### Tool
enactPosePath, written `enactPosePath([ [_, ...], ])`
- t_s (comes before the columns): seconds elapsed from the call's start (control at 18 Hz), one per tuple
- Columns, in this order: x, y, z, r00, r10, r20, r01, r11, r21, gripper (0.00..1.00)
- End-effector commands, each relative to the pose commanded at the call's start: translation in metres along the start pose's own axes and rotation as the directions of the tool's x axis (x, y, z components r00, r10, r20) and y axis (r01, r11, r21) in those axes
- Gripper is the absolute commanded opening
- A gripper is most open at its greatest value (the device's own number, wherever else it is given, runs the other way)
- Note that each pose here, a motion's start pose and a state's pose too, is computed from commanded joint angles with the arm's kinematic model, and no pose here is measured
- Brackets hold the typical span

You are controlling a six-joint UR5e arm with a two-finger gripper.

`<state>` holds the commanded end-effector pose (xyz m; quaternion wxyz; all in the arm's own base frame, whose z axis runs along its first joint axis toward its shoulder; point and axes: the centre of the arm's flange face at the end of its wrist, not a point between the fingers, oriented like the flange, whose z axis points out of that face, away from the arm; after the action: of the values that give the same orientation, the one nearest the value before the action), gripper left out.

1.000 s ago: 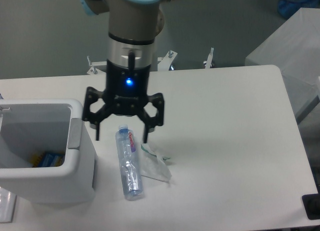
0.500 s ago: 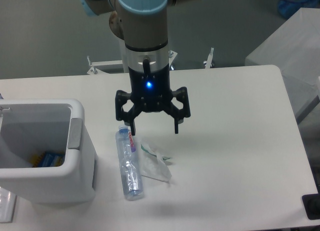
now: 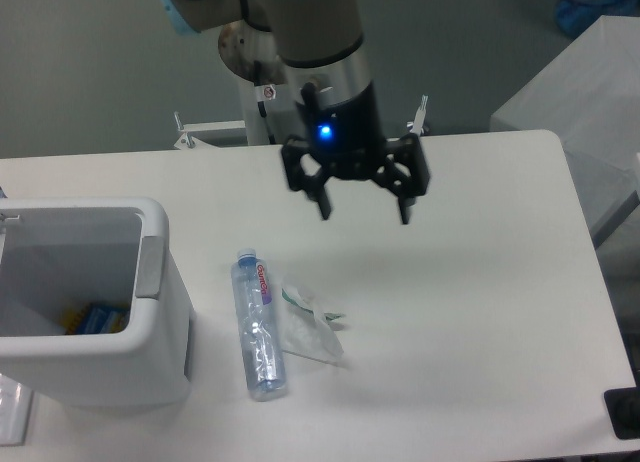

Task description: Open the trash can

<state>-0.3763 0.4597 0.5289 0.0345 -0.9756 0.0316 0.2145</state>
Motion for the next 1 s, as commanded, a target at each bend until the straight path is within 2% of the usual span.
enactPosePath([
  [0.22,-0.003,0.02,0.027,0.992,0.129,-0.008,-0.129,0.987,-0.094,1.0],
  [0.5,-0.017,0.045,0.045,0.978,0.206,-0.035,-0.209,0.967,-0.146,1.0],
  [0.83,-0.026,0.061,0.06,0.97,0.233,-0.066,-0.241,0.957,-0.161,1.0],
  [1.0,-0.025,0.058,0.061,0.967,0.245,-0.063,-0.253,0.955,-0.158,1.0],
])
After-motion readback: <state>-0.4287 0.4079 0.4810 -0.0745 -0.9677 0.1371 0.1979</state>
